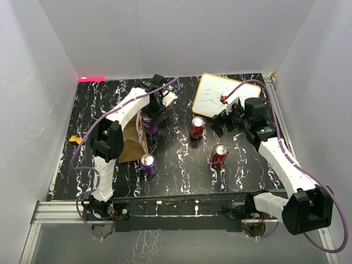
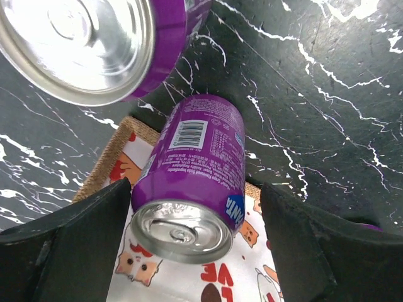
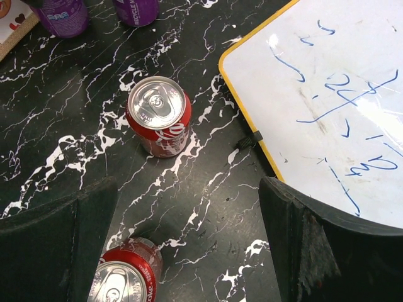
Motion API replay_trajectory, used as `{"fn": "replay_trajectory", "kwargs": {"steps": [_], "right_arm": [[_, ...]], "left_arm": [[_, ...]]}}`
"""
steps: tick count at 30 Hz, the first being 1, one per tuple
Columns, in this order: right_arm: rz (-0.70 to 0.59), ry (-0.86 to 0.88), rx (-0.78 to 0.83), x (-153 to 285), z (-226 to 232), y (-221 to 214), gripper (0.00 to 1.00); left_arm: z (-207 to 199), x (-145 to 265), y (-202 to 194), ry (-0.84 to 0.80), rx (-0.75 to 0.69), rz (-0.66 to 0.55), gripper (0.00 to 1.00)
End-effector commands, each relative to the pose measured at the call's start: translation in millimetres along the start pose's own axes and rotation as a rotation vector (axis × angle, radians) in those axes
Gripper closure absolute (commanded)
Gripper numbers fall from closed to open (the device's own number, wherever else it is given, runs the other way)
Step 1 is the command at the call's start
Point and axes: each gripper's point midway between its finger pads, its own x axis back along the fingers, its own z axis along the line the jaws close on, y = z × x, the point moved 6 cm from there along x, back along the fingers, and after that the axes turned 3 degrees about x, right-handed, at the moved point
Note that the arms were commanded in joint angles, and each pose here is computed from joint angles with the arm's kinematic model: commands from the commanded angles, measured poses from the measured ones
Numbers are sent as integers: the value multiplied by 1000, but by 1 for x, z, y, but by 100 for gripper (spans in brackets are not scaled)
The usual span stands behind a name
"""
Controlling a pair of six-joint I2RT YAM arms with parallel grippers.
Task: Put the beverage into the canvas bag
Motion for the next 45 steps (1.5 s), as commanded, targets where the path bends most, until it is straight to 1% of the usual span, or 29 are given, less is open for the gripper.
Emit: {"fn": "replay_trajectory", "kwargs": {"steps": [1,4,6,9,13,17,21,24,30,33,36,38,43,45], "right_arm": [[-65,-9,17,0,-3,13,2],[-67,-4,16,0,-3,12,2],[-67,-1,12,0,-3,12,2],[-65,0,11,-1,-3,11,2],[-64,4,8,-2,-3,10,2],[-63,3,5,-2,-3,10,2],[-62,5,6,-2,-4,10,2],[-61,4,5,-2,-4,10,2],[-62,5,4,-3,-5,10,2],[-63,5,2,-2,-5,10,2],[-62,1,-1,-1,-6,10,2],[-63,1,-3,-1,-6,9,2],[-65,-4,-8,0,-8,9,2],[-64,-2,-11,0,-9,8,2]], "left_arm": [[2,6,-3,-13,8,26,25],[0,4,-5,-32,22,39,34],[-1,4,-5,-29,31,39,46],[1,13,-2,-20,42,12,58],[-1,38,8,-21,35,-62,71],[-4,75,20,-33,31,-194,78],[-4,119,26,-18,29,-332,82],[1,149,23,45,32,-417,86],[6,213,12,164,56,-625,86],[8,238,5,212,87,-684,86],[9,256,-4,242,106,-711,86],[12,262,-13,274,118,-706,86],[36,267,-45,395,202,-673,86],[41,267,-57,412,226,-667,86]]}}
